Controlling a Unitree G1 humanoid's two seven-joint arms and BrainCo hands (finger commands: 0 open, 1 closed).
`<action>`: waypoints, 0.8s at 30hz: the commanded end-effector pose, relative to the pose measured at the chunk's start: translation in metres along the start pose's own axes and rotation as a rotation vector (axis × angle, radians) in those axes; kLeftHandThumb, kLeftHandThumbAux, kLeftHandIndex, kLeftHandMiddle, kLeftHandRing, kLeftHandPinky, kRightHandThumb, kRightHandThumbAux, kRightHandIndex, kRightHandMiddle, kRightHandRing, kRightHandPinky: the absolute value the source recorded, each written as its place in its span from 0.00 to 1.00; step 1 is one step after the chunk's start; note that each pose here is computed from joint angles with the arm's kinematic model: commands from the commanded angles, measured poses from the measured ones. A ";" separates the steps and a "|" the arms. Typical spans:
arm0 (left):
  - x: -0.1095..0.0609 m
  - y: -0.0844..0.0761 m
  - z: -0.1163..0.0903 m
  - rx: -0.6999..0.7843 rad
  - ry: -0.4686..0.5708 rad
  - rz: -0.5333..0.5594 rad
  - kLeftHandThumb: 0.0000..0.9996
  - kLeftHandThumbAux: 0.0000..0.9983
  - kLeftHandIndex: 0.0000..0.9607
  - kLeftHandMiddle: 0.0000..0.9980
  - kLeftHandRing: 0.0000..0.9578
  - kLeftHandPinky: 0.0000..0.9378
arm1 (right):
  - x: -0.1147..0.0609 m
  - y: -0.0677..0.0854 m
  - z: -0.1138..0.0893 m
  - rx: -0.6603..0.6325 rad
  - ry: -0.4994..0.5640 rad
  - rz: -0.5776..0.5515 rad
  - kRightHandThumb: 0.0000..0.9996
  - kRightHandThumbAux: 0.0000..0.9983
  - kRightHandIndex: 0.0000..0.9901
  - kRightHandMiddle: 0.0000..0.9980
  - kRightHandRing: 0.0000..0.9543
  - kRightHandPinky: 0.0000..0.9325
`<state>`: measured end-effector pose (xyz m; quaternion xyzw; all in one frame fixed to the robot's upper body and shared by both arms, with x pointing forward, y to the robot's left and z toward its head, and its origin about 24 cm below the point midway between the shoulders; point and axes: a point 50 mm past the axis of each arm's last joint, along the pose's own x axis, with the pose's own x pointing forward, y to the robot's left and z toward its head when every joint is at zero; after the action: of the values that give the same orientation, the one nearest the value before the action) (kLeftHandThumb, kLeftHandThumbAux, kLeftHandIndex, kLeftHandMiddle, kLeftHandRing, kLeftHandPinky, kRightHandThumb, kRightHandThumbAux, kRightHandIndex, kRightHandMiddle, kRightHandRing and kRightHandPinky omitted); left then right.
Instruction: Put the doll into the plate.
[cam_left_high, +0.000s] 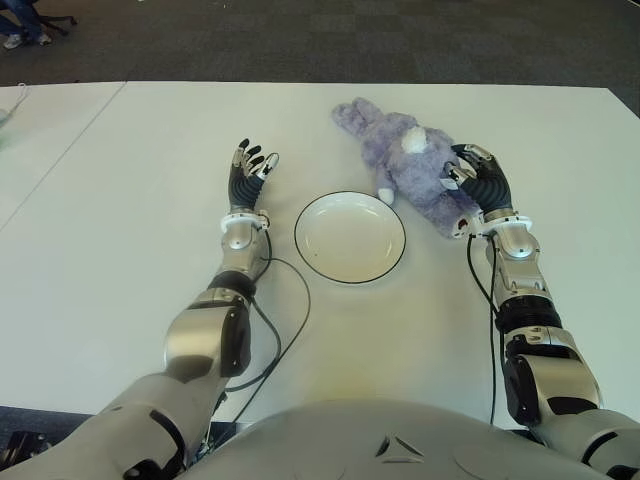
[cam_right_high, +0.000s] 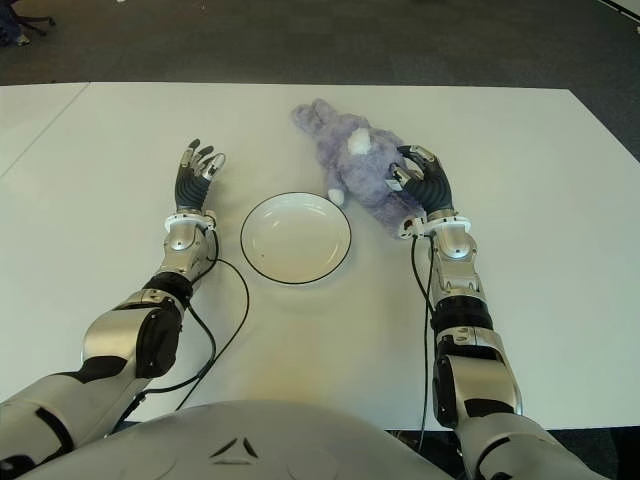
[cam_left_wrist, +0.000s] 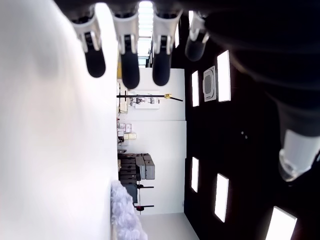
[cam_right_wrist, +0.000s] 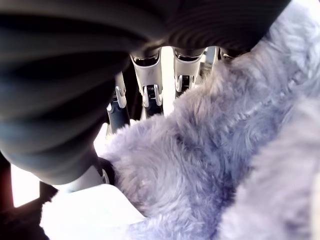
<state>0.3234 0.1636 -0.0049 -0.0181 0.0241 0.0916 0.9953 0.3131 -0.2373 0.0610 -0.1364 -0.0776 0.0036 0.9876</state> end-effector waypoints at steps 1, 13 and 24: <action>-0.076 0.013 -0.097 0.011 0.491 0.052 0.00 0.54 0.07 0.18 0.18 0.17 | -0.008 0.000 -0.002 0.009 -0.048 -0.026 0.71 0.72 0.44 0.87 0.93 0.94; -0.075 0.013 -0.096 0.009 0.491 0.052 0.00 0.53 0.05 0.15 0.16 0.15 | -0.011 -0.005 0.005 -0.046 -0.137 -0.058 0.71 0.72 0.44 0.88 0.92 0.93; -0.075 0.013 -0.096 0.015 0.477 0.051 0.00 0.53 0.06 0.15 0.16 0.15 | -0.010 -0.008 0.009 -0.036 -0.170 -0.077 0.71 0.72 0.44 0.87 0.92 0.94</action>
<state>0.3238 0.1634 -0.0050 -0.0177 0.0268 0.0911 0.9953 0.3053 -0.2388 0.0763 -0.1539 -0.1742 -0.0136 0.9725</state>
